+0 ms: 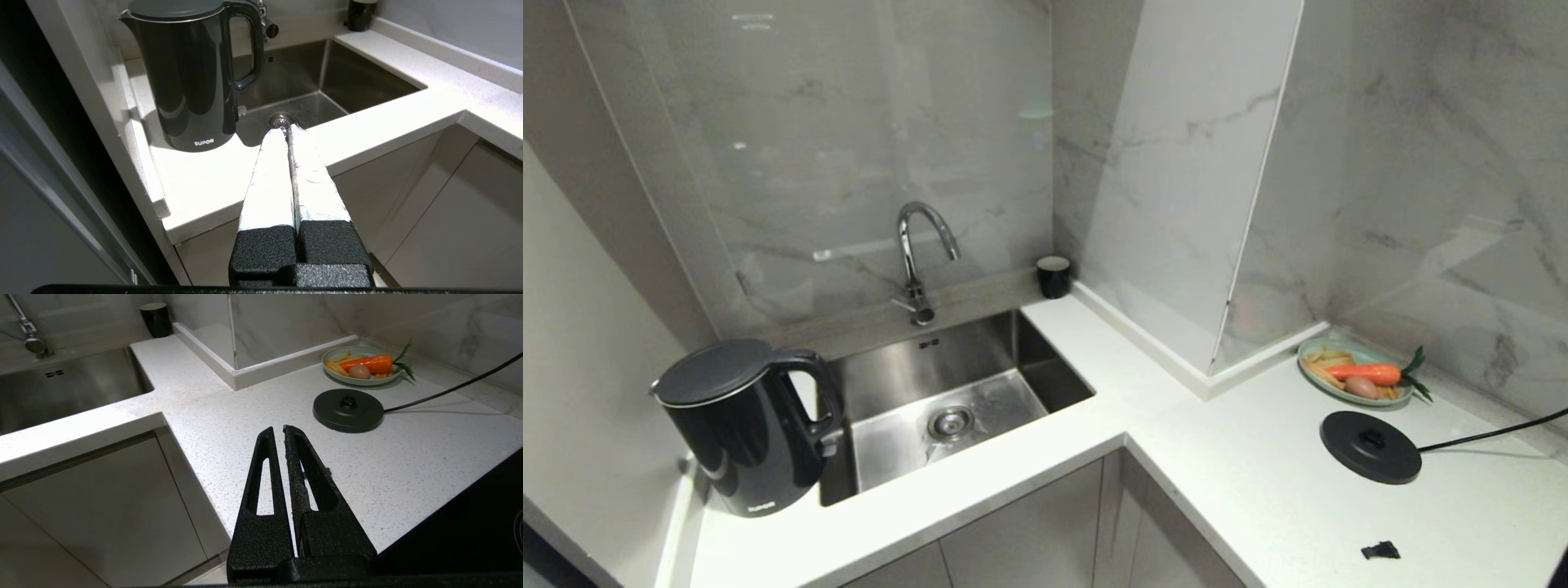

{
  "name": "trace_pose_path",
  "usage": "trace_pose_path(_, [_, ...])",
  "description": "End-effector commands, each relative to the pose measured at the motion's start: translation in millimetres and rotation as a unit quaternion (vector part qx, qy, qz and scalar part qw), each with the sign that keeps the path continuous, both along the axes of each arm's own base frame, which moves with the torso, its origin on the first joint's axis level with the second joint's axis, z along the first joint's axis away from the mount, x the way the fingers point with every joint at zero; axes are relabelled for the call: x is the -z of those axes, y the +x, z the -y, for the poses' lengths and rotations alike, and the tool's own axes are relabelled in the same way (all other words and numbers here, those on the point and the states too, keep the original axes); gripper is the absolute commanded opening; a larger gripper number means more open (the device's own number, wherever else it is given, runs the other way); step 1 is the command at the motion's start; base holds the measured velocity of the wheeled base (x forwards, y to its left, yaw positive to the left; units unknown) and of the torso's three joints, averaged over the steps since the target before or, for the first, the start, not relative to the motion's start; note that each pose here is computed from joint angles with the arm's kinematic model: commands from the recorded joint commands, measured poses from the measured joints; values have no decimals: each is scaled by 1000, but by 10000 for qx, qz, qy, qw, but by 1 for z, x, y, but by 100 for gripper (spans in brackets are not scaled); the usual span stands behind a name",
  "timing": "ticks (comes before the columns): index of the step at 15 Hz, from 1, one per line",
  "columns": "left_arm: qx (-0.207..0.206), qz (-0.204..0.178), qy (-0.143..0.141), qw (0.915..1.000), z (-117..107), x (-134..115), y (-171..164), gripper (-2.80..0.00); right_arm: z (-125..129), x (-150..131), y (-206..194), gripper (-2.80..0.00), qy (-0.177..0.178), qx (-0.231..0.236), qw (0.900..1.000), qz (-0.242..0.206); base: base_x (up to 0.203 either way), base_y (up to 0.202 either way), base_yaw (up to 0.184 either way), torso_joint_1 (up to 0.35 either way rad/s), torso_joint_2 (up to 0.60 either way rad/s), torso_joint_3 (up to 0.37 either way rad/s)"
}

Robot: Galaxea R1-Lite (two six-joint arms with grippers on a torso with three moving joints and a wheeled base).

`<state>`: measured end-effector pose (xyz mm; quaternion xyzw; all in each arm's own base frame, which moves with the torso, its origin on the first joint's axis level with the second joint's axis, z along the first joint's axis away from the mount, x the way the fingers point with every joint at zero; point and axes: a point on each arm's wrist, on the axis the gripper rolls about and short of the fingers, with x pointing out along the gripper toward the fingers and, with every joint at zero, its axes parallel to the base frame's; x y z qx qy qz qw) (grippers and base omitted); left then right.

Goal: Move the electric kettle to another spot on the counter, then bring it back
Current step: Grab the kettle

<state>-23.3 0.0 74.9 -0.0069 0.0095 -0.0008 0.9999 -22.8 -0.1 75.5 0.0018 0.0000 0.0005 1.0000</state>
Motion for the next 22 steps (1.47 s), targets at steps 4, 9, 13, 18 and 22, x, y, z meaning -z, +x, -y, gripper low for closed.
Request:
trace_pose_path(4, [-38, 71, 6, 10000, 0, -3, -1, -280, 0, 0, 0, -280, -2, -2, 10000, 5, 0, 0, 0, 0, 0, 0])
trace_pose_path(9, [133, -91, -154, 9998, 1, -85, 15, -280, 0, 0, 0, -280, -2, -2, 10000, 8, 0, 0, 0, 0, 0, 0])
trace_pose_path(13, [353, -1495, -315, 9876, 2, -109, 87, -280, 0, 0, 0, -280, -2, -2, 10000, 2, 0, 0, 0, 0, 0, 0])
trace_pose_path(18, [528, -3177, -724, 9440, 13, -81, 162, -280, 0, 0, 0, -280, -2, -2, 10000, 4, 0, 0, 0, 0, 0, 0])
trace_pose_path(22, [415, -3386, -849, 9362, 26, -39, 205, 0, 0, 0, 0, -280, -2, -2, 10000, 8, 0, 0, 0, 0, 0, 0])
